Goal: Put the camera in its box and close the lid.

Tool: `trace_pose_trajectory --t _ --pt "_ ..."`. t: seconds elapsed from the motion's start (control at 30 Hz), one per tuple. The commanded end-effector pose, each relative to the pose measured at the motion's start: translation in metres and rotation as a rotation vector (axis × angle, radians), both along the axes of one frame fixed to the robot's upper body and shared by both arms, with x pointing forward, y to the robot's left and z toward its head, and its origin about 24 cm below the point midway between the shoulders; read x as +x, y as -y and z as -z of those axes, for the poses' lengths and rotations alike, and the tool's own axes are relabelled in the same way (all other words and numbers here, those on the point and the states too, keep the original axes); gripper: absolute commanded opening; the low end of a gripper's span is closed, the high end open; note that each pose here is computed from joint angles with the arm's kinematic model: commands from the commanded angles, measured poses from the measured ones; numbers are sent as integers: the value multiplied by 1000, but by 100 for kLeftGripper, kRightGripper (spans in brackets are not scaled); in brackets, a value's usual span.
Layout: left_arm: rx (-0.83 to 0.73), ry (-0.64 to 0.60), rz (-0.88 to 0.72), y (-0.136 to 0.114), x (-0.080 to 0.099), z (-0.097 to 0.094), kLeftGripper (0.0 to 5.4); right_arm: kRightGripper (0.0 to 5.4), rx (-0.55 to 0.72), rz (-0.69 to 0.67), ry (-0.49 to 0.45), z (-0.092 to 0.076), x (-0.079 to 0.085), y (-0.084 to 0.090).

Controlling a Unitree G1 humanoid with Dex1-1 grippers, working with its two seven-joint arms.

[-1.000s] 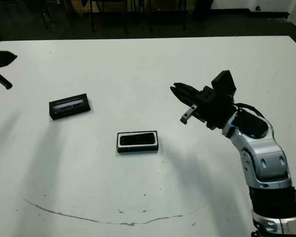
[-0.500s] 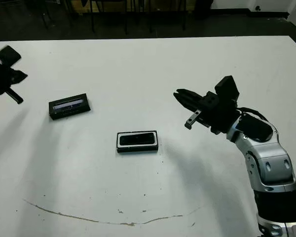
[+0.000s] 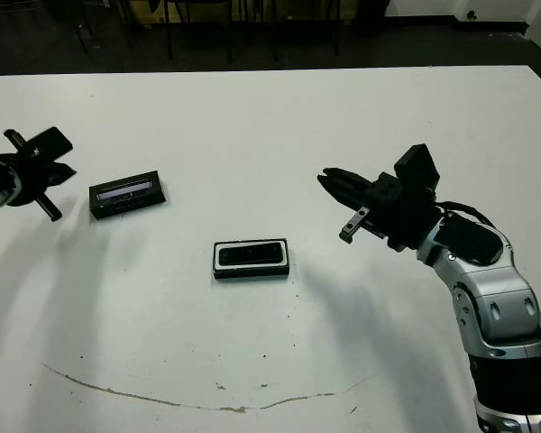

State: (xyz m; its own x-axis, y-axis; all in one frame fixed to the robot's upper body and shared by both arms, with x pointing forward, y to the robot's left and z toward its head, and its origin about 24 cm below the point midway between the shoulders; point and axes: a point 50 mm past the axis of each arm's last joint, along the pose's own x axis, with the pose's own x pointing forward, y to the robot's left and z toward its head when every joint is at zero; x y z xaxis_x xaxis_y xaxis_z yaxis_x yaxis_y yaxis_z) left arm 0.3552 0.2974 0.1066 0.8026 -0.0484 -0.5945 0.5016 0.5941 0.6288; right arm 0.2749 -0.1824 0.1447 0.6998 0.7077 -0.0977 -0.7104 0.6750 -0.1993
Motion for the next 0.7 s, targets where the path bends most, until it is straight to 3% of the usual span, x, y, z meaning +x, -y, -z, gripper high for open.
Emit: trace_pose_trajectory --t 0.03,0.4,0.7 --pt "-41 -1 -24 4 -4 18 0 1 -16 9 -42 8 -4 3" --pt "39 116 13 21 -2 32 0 1 -7 4 -41 12 -10 5" --pt "56 86 7 22 0 34 0 1 2 5 -59 15 -12 8"
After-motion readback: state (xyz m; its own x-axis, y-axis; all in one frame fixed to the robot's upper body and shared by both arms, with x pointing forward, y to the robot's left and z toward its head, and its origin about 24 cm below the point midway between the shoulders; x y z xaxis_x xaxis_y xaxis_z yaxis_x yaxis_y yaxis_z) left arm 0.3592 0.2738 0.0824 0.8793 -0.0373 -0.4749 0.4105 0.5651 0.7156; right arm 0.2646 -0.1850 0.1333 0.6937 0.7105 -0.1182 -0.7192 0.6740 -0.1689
